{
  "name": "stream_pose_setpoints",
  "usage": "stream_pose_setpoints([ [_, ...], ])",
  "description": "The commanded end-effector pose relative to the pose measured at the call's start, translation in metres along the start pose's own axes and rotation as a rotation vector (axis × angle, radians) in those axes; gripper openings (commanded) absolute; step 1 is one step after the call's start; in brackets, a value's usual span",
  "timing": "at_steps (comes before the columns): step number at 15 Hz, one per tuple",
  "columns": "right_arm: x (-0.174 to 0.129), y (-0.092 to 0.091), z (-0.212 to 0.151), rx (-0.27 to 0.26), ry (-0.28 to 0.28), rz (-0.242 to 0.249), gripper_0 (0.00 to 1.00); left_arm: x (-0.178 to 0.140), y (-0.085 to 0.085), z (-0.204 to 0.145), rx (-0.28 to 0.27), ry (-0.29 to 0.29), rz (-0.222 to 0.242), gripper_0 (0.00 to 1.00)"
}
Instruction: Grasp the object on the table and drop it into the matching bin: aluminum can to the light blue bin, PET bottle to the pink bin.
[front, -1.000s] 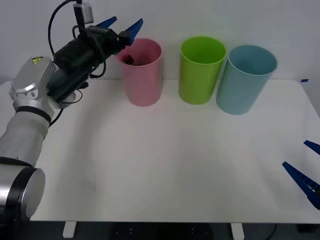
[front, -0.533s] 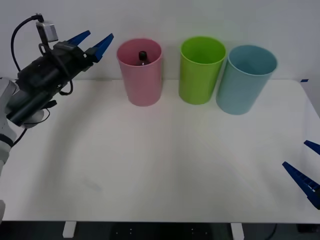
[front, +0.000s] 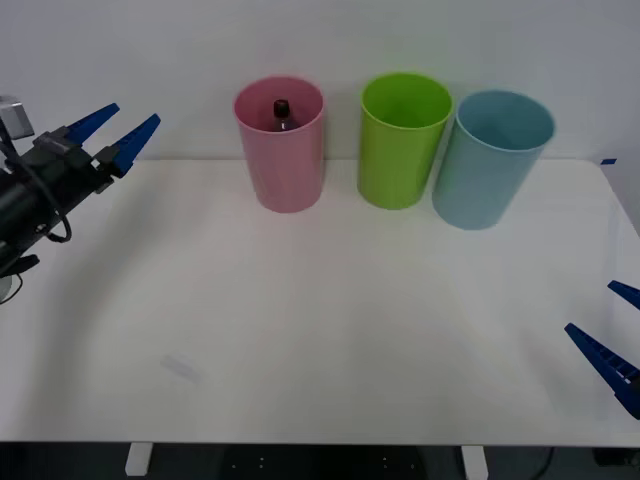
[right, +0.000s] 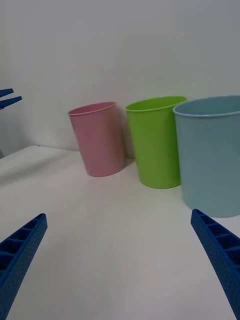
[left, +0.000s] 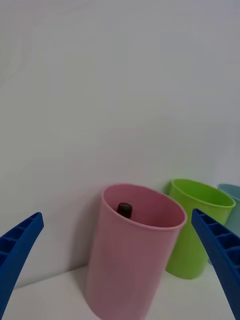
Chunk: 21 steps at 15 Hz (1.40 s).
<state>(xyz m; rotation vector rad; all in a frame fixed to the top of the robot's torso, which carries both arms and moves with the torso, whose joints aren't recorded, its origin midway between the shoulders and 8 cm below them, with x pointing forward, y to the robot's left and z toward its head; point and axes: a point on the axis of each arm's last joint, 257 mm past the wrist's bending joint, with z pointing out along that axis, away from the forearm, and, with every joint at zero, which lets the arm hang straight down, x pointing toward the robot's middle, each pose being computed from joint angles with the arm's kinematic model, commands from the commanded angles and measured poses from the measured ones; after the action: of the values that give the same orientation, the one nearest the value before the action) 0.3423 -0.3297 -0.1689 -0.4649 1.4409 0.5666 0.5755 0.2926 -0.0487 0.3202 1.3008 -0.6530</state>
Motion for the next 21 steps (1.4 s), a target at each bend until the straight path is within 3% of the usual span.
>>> stream_pose_setpoints([
  [1, 0.000, 0.000, 0.000, 0.000, 0.000, 0.000, 1.00, -0.001, 0.003, -0.036, -0.004, -0.007, 0.011, 1.00],
  [7, 0.000, 0.000, 0.000, 0.000, 0.000, 0.000, 1.00, 0.000, 0.007, -0.111, -0.049, 0.030, 0.076, 1.00],
  [11, 0.000, 0.000, 0.000, 0.000, 0.000, 0.000, 1.00, 0.012, 0.003, -0.170, -0.080, 0.116, 0.134, 1.00],
  [17, 0.000, 0.000, 0.000, 0.000, 0.000, 0.000, 1.00, 0.021, -0.011, -0.237, -0.062, 0.187, 0.162, 1.00],
  [21, 0.000, 0.000, 0.000, 0.000, 0.000, 0.000, 1.00, 0.032, -0.017, -0.261, -0.059, 0.225, 0.230, 1.00],
])
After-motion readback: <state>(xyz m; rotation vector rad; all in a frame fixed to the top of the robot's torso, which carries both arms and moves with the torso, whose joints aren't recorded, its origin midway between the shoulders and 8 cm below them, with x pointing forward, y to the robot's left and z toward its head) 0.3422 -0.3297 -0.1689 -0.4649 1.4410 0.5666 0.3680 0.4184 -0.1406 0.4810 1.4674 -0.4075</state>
